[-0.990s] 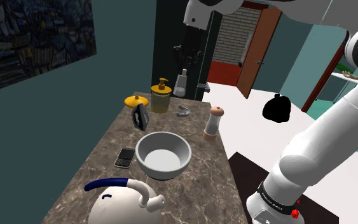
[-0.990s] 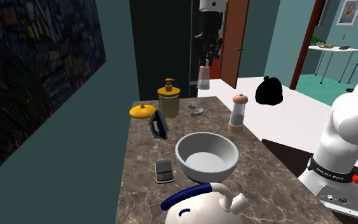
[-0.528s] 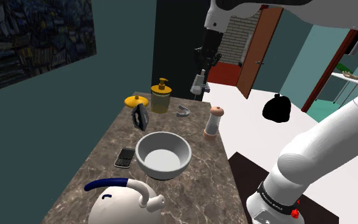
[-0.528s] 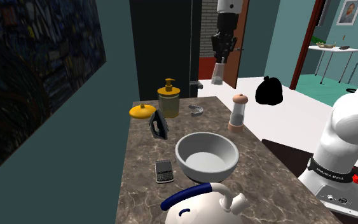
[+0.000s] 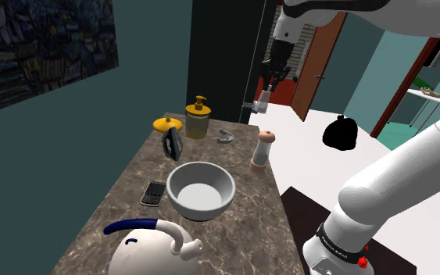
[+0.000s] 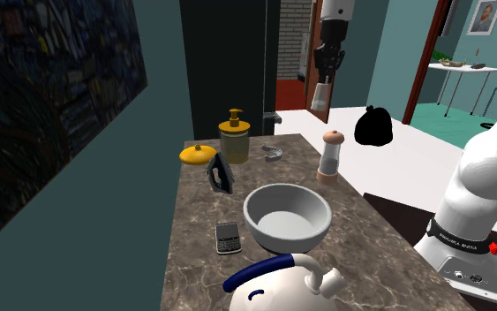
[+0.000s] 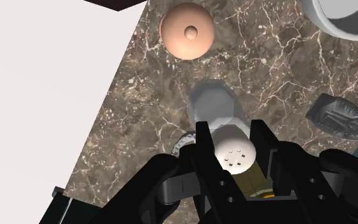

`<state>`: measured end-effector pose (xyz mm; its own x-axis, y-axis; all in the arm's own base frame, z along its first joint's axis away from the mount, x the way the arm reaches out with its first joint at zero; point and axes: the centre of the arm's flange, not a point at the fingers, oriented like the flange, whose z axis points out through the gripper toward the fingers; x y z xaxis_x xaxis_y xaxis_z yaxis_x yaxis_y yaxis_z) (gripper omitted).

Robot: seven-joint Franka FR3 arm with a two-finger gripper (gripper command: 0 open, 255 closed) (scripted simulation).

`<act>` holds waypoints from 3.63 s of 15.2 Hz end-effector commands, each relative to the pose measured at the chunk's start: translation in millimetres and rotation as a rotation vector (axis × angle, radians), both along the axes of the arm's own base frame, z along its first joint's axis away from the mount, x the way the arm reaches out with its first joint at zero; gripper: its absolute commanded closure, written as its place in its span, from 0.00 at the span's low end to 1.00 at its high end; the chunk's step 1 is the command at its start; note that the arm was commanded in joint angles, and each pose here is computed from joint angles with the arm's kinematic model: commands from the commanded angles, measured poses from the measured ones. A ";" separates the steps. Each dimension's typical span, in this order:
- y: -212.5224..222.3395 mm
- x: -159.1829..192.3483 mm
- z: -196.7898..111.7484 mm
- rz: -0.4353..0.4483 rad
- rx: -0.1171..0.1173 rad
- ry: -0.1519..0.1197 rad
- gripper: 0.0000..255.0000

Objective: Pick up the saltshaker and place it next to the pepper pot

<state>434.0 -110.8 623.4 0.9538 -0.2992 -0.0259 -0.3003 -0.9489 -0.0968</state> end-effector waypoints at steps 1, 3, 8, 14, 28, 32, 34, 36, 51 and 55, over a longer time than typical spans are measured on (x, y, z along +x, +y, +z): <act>-19.5 -7.6 2.8 0.001 0.000 0.000 1.00; -19.5 -7.6 -7.8 0.001 0.000 0.000 1.00; -19.5 -7.6 -34.2 0.001 0.000 0.000 1.00; -19.5 -7.6 -65.9 0.001 0.000 0.000 1.00; -19.5 -7.6 -139.8 0.001 0.000 0.000 1.00; -19.5 -7.6 -160.9 0.001 0.000 0.000 1.00; -19.5 -7.6 -171.5 0.001 0.000 0.000 1.00; -19.5 -7.6 -182.1 0.001 0.000 0.000 1.00; -19.5 -7.6 -247.6 0.001 0.000 0.000 1.00; -19.5 -7.6 -247.6 0.001 0.000 0.000 1.00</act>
